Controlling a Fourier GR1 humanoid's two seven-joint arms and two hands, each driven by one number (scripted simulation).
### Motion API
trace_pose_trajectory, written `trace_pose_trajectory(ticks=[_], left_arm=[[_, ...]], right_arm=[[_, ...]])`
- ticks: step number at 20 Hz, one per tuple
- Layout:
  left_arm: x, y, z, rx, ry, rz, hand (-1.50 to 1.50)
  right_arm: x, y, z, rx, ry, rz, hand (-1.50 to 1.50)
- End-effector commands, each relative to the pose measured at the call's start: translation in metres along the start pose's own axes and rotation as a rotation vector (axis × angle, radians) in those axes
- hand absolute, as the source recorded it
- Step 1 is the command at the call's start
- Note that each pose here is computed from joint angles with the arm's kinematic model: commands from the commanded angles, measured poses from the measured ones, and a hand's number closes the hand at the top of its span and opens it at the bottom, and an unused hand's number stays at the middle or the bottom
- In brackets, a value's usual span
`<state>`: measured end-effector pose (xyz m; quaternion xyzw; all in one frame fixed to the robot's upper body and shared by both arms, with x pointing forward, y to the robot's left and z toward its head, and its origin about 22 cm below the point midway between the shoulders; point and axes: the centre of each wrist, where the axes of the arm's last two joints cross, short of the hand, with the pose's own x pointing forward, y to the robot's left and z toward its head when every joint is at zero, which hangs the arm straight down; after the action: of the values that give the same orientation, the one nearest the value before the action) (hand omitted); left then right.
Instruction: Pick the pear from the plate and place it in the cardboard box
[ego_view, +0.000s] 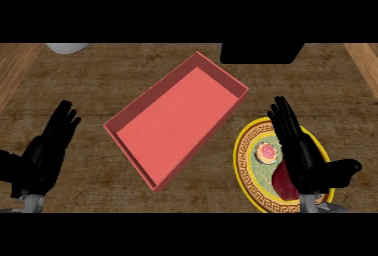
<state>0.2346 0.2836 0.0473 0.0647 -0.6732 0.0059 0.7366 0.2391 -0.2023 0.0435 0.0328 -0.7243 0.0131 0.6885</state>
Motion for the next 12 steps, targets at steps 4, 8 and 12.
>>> trace_pose_trajectory(ticks=[4, 8, 12], left_arm=[[0.026, -0.015, -0.019, -0.149, -0.145, -0.138, 0.0], [0.024, -0.028, -0.007, -0.246, -0.162, -0.169, 0.0], [0.014, -0.045, -0.003, -0.334, -0.156, -0.183, 0.0]], right_arm=[[-0.038, -0.017, 0.027, -0.332, 0.261, 0.005, -1.5], [-0.066, -0.078, 0.057, -0.354, 0.339, 0.553, -1.5], [-0.092, -0.079, 0.092, -0.446, 0.392, 0.806, -1.5]])
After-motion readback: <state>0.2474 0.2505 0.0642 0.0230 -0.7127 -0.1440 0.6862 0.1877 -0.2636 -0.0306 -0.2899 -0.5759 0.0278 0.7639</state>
